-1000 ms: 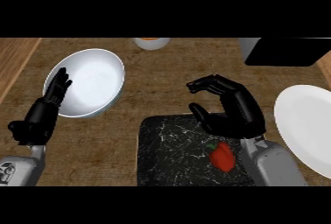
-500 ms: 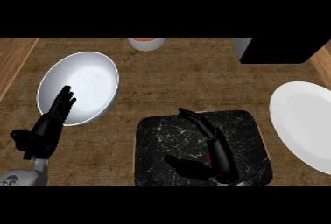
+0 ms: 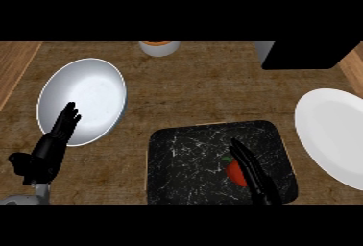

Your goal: Pick the bell pepper from the tray and place it in the plate

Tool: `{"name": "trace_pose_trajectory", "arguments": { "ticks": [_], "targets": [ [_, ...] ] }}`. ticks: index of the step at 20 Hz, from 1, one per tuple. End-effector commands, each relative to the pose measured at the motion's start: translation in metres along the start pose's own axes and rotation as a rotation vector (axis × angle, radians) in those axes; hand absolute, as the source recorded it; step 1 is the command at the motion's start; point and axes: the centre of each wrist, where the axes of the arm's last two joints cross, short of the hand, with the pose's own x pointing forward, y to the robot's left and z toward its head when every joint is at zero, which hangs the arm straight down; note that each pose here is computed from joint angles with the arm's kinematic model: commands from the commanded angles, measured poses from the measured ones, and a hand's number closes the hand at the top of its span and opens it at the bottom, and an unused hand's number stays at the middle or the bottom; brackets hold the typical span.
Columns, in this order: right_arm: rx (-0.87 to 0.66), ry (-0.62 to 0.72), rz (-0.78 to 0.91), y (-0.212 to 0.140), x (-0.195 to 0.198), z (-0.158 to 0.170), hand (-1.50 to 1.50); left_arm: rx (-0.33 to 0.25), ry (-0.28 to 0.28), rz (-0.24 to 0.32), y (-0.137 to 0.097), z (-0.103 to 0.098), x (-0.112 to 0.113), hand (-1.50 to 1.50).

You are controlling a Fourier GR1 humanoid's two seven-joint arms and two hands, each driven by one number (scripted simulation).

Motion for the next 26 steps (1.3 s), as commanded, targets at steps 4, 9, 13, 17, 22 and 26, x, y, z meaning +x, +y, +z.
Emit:
{"name": "trace_pose_trajectory", "arguments": {
  "ticks": [4, 9, 13, 17, 22, 26],
  "targets": [
    [0.143, 0.167, 0.304, -0.038, 0.010, 0.007, -1.50, 0.002, 0.028, 0.009, 0.005, -0.007, -0.001, 0.00],
    [0.325, 0.291, 0.440, -0.051, 0.018, 0.014, -1.50, -0.017, 0.039, 0.010, -0.020, 0.010, -0.017, 0.00],
    [0.376, 0.378, 0.446, -0.047, 0.036, -0.015, -1.50, -0.014, 0.033, 0.020, -0.003, -0.001, -0.013, 0.00],
    [0.370, 0.432, 0.504, -0.039, 0.050, -0.002, -1.50, -0.018, 0.045, 0.017, -0.015, -0.015, 0.000, 0.00],
    [0.417, 0.487, 0.591, -0.043, 0.021, -0.010, -1.50, -0.025, 0.030, 0.001, -0.003, -0.018, -0.005, 0.00],
    [0.432, 0.509, 0.578, -0.058, 0.038, -0.040, -1.50, -0.020, 0.036, 0.023, -0.007, -0.006, -0.013, 0.00]
  ]
}}
